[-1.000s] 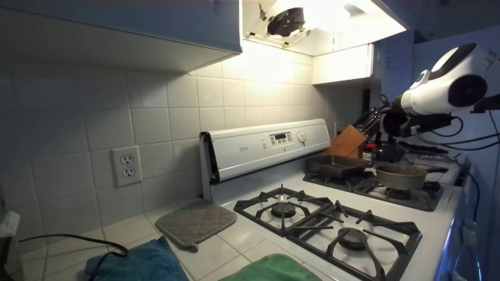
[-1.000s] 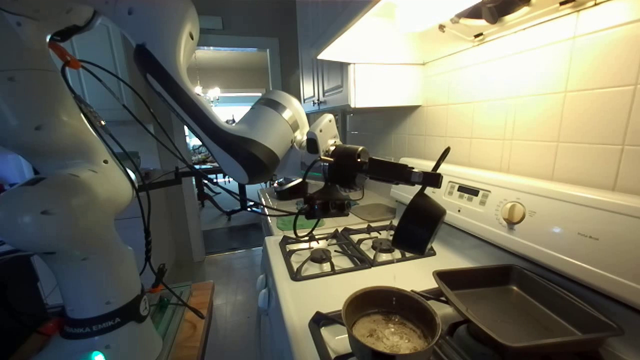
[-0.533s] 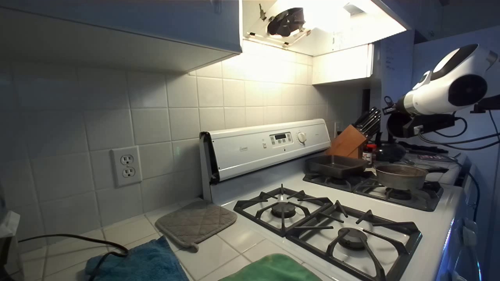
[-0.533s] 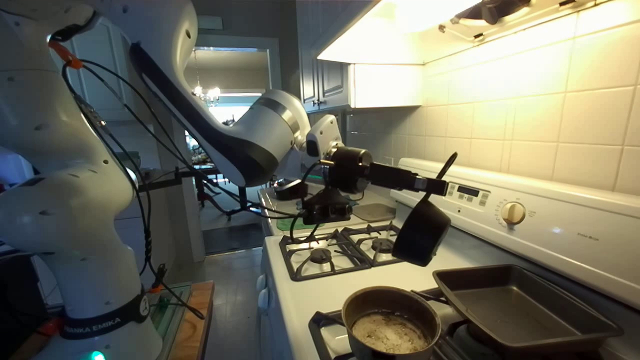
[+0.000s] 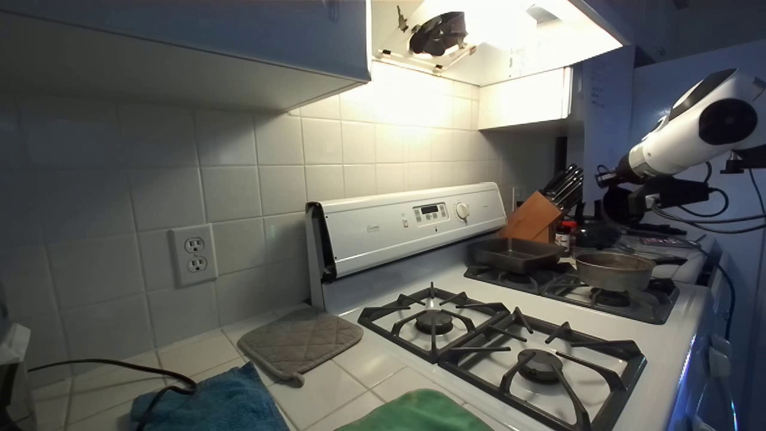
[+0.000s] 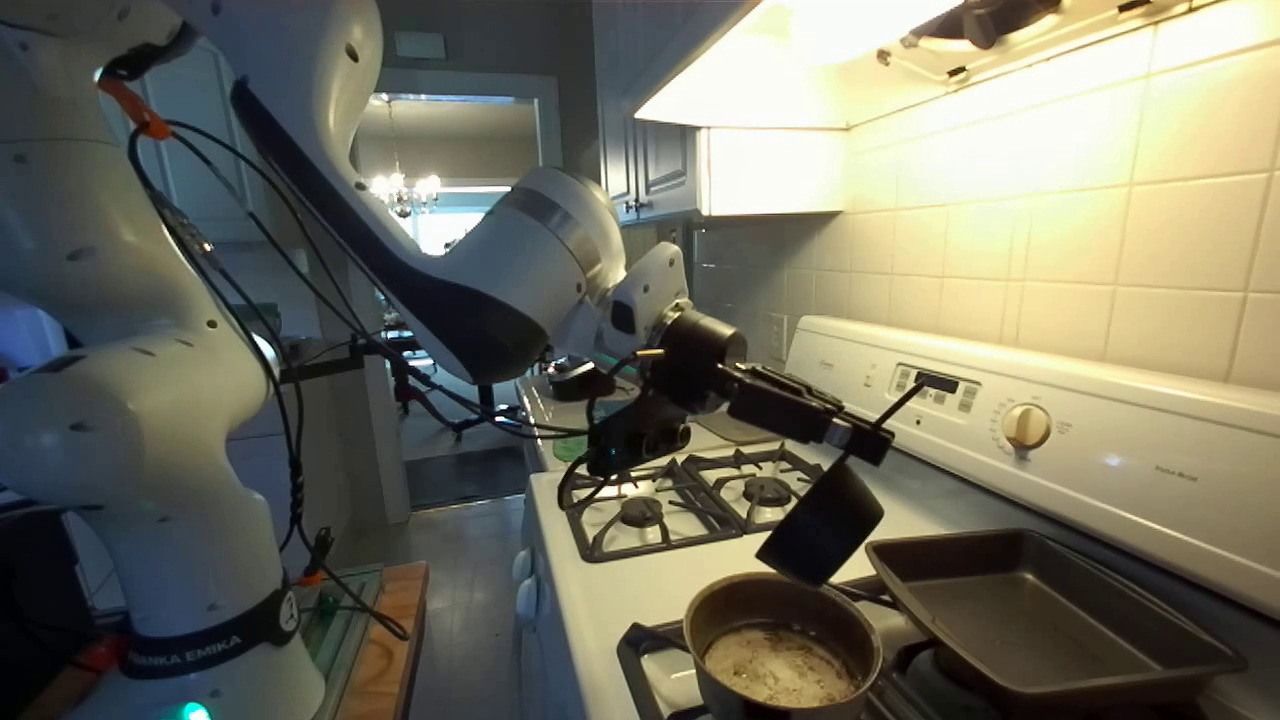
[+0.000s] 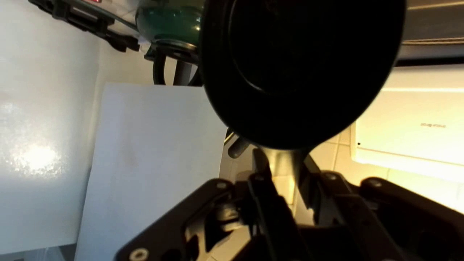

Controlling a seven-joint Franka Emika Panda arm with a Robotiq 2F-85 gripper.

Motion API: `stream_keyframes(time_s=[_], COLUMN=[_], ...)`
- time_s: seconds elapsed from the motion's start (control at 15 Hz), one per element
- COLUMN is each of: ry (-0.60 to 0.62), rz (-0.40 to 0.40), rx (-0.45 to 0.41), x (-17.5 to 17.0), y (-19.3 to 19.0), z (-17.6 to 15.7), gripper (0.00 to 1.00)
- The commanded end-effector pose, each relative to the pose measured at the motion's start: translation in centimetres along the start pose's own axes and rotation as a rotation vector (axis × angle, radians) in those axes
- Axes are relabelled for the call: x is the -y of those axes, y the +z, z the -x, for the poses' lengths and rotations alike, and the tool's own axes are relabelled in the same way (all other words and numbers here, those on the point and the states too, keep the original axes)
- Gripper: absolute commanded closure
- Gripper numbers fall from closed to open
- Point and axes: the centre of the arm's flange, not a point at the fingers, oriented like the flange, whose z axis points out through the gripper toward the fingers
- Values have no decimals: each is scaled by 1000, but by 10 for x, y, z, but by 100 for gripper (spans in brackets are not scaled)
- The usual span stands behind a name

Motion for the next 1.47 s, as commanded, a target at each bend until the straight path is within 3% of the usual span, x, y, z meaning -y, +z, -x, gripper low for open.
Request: stream_keyframes(time_s=[0.0,0.33,0.87,1.4], ry=[76,214,389,559], rz=[-9,7,104,157], rx=[120,312,579,746], x=[-20,-58,-105,-124], y=[11,37,88,123], z=[-13,-24,-27,-29], gripper=[94,94,94,94])
